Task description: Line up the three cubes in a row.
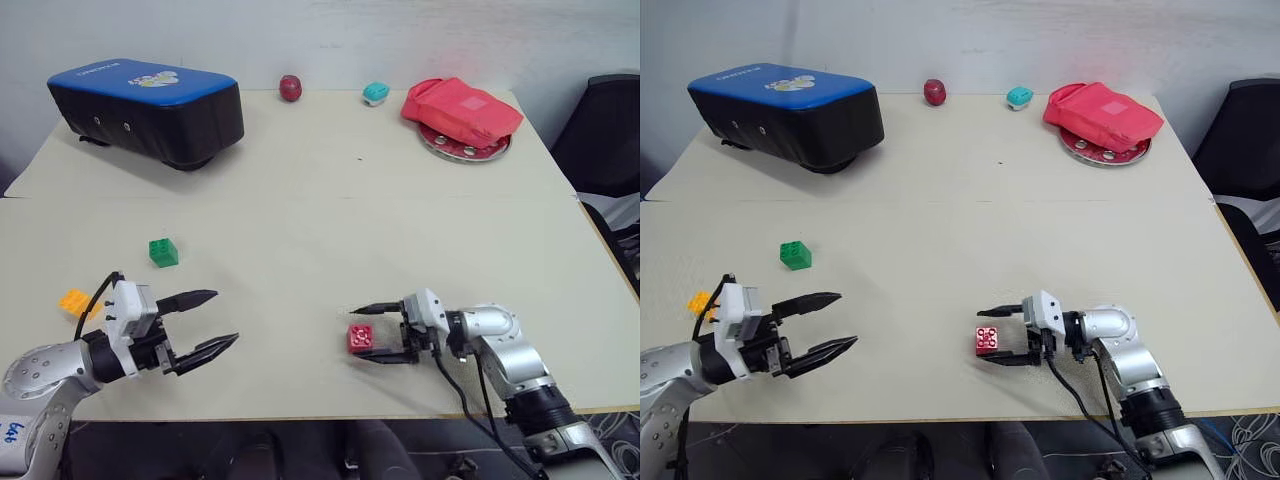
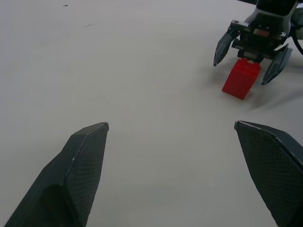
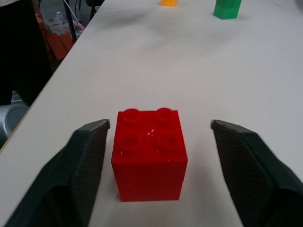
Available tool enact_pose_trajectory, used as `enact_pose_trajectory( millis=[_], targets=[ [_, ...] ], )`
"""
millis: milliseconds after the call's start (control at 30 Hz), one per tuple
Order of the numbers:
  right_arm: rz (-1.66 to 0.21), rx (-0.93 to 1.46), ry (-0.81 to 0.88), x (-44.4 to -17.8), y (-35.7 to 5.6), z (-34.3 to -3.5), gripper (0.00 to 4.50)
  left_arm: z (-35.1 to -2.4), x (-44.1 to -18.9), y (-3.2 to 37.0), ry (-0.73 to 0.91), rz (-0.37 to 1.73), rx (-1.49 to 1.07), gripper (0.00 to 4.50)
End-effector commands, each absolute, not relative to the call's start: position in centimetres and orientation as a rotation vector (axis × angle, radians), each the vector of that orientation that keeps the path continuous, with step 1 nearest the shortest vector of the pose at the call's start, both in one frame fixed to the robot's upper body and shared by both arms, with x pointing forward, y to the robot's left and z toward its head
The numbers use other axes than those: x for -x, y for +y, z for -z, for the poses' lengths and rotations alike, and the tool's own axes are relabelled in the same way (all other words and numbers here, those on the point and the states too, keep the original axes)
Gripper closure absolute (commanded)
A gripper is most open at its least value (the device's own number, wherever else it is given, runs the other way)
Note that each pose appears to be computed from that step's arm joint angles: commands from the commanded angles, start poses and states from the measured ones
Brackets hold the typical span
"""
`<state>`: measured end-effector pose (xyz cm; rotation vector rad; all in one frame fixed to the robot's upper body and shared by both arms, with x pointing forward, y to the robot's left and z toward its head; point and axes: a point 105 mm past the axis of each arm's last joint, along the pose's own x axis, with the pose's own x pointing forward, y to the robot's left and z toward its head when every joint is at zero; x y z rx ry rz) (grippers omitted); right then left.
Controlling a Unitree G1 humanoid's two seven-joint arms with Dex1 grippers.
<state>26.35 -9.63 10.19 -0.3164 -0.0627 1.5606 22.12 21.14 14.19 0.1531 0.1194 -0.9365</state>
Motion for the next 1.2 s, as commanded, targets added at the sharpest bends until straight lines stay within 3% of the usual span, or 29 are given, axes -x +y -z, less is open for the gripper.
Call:
enact_pose_trajectory(
  millis=[33,133,267,433,567,633,900,1000,1200],
  targets=[
    [-1.610,0.323,-0.145,-25.1,-9.4,-12.3,0.04,-14.5,-21.4,22.6,0.124,0.895,-0.173,0.00],
    [-1.609,0.274,-0.245,-24.2,-9.7,-14.1,0.04,-13.6,-20.5,24.9,0.155,0.792,-0.171,0.00],
    [-1.476,0.149,-0.387,-24.4,-11.7,-16.4,0.04,-12.2,-18.1,29.2,0.172,0.537,-0.176,0.00],
    [-1.253,0.189,-0.359,-25.9,-16.4,-15.3,0.04,-11.2,-13.8,34.6,0.135,0.121,-0.128,0.00],
    [-1.161,0.214,-0.317,-26.0,-19.0,-14.0,0.04,-10.5,-11.9,36.4,0.105,-0.042,-0.080,0.00],
    [-1.168,0.226,-0.319,-25.9,-19.1,-13.8,0.04,-10.7,-12.7,35.6,0.086,-0.010,-0.082,0.00],
    [-1.219,0.212,-0.394,-25.9,-17.6,-14.7,0.04,-16.0,-22.5,29.6,-0.076,0.059,0.059,0.00],
    [-1.233,0.205,-0.384,-25.9,-17.4,-14.5,0.04,-16.7,-26.4,28.6,-0.030,-0.058,0.073,0.00],
    [-1.251,0.204,-0.373,-25.8,-17.2,-14.2,0.04,-17.5,-31.5,28.6,0.008,-0.192,0.145,0.00]
  ],
)
